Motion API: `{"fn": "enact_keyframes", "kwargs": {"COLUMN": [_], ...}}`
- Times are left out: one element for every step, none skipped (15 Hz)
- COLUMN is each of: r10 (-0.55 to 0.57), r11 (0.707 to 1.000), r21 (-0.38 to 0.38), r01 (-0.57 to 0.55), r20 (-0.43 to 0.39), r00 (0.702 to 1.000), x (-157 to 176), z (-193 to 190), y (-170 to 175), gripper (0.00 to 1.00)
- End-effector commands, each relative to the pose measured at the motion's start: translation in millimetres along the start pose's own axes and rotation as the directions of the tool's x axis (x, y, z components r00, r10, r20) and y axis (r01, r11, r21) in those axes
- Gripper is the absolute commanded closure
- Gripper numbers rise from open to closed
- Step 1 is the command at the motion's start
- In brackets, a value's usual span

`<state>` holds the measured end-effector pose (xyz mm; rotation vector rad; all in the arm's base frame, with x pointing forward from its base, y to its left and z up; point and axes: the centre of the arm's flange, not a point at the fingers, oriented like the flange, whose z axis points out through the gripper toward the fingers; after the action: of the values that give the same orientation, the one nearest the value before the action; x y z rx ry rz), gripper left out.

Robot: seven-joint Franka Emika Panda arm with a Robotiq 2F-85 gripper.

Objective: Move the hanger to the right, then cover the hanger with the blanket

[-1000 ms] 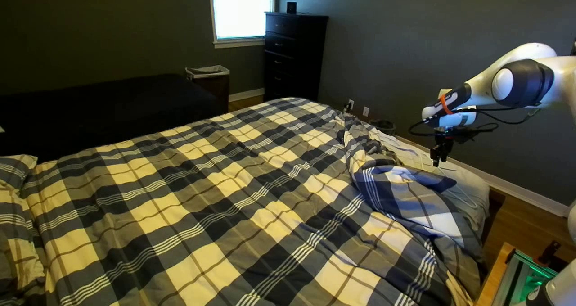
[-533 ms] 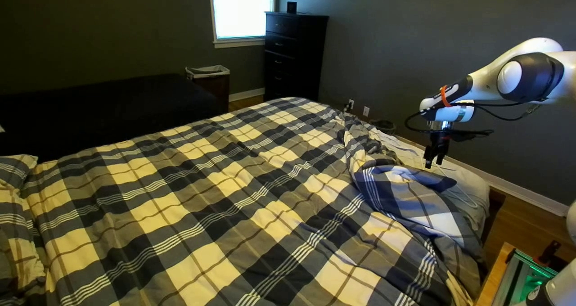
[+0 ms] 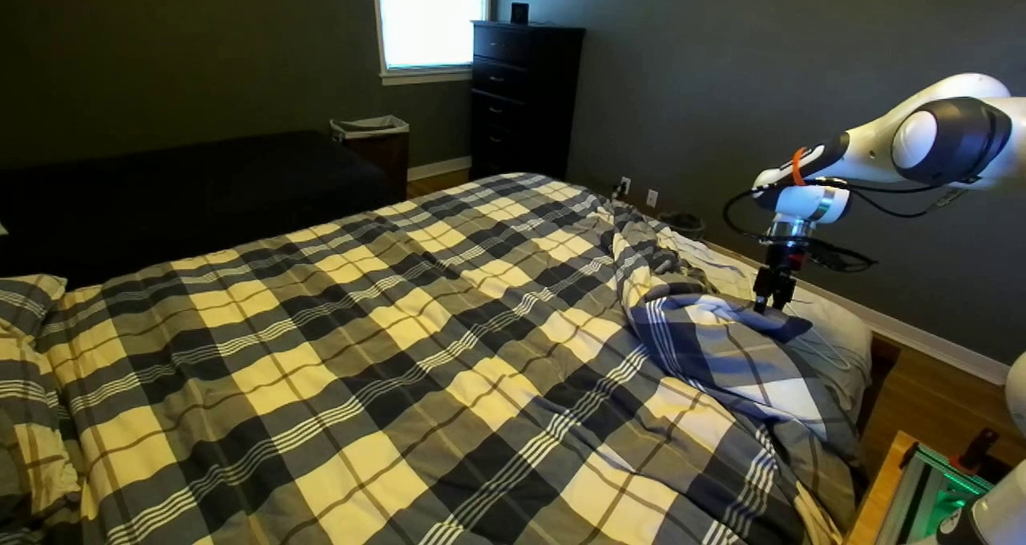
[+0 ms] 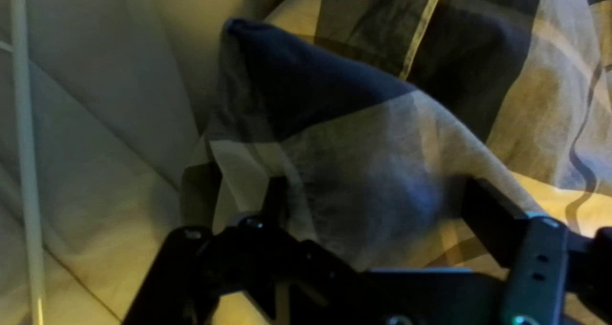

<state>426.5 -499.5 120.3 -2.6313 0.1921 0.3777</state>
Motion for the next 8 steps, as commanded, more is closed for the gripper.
{"fn": "enact_keyframes", "kwargs": {"r10": [-0.017,-0.020,-0.028,-0.042,-0.055,-0.076,-0.094,-0.109], "r11": [0.998,0.999,0.999,0.999,0.998,0.997,0.994,0.992], "r21": [0.062,0.048,0.028,0.008,-0.016,-0.036,-0.059,-0.084], "r01": [0.019,0.022,0.030,0.043,0.054,0.072,0.087,0.097], "r20": [-0.027,-0.039,-0.054,-0.067,-0.084,-0.108,-0.126,-0.147], "r00": [0.999,0.999,0.998,0.997,0.995,0.991,0.988,0.983], "x": [-6,-10,-15,-19,-24,-28,-32,-35], "z": [-1,-4,-10,-16,-23,-30,-40,-48], "y": [7,7,5,3,0,-2,-4,-6], "gripper": [0.39,0.47,0.54,0.62,0.69,0.78,0.85,0.92]}}
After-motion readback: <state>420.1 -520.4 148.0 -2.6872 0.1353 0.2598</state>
